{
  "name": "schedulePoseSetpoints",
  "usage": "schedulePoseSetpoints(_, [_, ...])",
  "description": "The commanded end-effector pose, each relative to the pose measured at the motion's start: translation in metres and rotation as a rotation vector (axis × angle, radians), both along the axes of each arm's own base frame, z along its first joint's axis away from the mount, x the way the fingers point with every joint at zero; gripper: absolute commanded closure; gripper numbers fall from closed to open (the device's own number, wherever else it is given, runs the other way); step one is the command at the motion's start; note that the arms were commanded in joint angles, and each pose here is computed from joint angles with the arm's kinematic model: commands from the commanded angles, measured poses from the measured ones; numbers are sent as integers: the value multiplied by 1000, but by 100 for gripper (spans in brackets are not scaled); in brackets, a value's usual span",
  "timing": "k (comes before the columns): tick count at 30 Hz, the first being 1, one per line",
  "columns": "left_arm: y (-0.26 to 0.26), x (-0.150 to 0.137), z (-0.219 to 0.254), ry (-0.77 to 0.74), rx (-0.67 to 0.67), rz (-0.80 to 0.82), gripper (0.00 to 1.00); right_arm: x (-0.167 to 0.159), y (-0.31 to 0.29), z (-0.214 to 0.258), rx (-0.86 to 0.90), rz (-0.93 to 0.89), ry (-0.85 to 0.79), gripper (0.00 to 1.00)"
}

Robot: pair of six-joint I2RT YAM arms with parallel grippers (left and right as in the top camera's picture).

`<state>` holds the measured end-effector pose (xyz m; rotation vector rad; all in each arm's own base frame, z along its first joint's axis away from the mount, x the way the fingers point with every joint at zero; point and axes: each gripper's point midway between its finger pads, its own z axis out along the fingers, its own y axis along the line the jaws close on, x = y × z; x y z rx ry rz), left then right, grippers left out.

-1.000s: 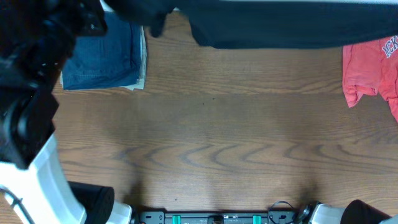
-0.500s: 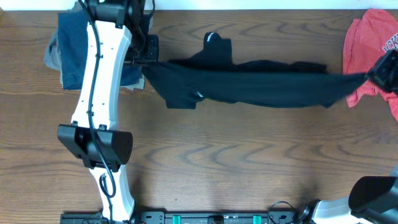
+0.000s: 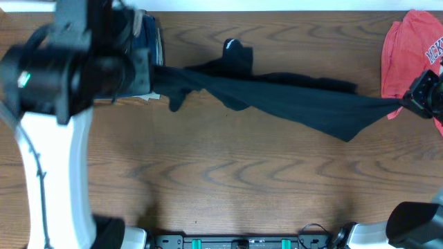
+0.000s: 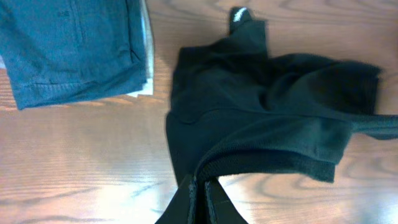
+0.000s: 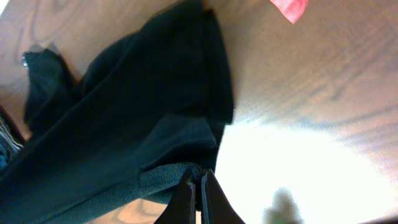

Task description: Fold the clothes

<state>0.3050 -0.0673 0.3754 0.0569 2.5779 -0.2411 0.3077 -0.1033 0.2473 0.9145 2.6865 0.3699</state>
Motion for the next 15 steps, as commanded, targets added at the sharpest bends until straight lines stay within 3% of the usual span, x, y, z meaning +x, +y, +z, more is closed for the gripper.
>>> schedulePoseSetpoints(1, [-4,-36,-32,174,-18,-20,94,-11,1,8,-48,17,4,99])
schedulePoseSetpoints(15, [-5,-115,-170,675,49,-58,94,-58,11,23,-95,4,68,99])
